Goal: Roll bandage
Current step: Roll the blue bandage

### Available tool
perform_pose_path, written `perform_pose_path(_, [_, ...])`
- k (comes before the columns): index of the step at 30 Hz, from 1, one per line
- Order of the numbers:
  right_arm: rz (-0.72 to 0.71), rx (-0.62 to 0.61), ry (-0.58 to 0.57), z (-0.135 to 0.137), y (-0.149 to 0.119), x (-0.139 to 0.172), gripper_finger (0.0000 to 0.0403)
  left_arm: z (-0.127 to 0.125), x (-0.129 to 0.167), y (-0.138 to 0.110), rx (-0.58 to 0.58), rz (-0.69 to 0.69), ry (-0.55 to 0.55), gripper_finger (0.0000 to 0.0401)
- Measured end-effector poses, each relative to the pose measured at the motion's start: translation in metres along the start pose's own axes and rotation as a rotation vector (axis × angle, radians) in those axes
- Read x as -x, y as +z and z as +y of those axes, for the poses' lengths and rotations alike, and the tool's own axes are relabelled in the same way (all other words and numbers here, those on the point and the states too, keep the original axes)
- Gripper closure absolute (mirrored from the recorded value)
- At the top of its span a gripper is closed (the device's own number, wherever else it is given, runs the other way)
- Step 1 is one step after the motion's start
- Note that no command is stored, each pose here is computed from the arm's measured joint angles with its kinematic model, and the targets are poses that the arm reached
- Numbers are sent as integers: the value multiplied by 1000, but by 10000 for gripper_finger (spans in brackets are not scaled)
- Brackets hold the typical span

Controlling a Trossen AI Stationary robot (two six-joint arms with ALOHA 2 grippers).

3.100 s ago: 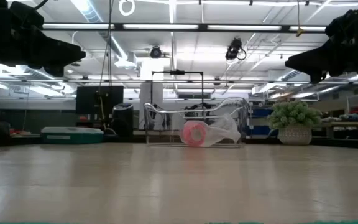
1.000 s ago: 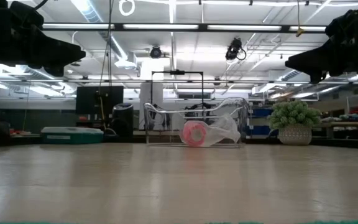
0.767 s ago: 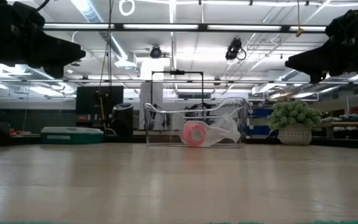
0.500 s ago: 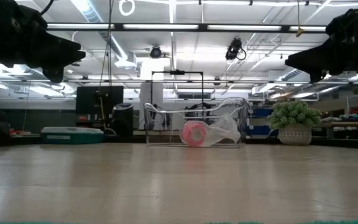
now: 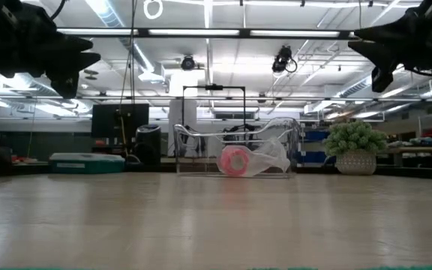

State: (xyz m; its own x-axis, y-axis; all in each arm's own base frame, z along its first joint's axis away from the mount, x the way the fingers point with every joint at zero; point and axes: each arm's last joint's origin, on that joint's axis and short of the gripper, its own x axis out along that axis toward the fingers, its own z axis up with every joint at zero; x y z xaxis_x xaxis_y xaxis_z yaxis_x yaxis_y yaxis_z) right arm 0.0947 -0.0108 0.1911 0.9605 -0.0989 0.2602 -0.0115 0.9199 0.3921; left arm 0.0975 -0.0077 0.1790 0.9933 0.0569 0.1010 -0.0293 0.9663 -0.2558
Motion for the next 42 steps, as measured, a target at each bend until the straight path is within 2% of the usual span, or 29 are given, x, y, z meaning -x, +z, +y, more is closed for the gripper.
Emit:
perform_pose_path(5, [59, -57, 28, 5, 0, -6, 309, -8, -5, 19, -85, 11, 19, 270])
perform_pose_path(12, [110, -62, 115, 21, 4, -27, 309, -22, -26, 37, -187, 120, 37, 270])
perform_pose_path(20, [227, 104, 181, 56, 14, -74, 309, -45, -55, 44, -300, 297, 19, 270])
perform_pose_path(26, [311, 194, 230, 80, 9, -113, 309, -67, -72, 48, -384, 336, 0, 270])
perform_pose_path(32, [361, 219, 212, 92, 2, -148, 309, -92, -75, 49, -424, 337, -2, 270])
perform_pose_path(37, [499, 282, 95, 97, -5, -179, 309, -109, -71, 40, -463, 362, 34, 270])
perform_pose_path(42, [543, 317, 103, 109, -3, -204, 309, -123, -67, 27, -441, 388, 29, 270])
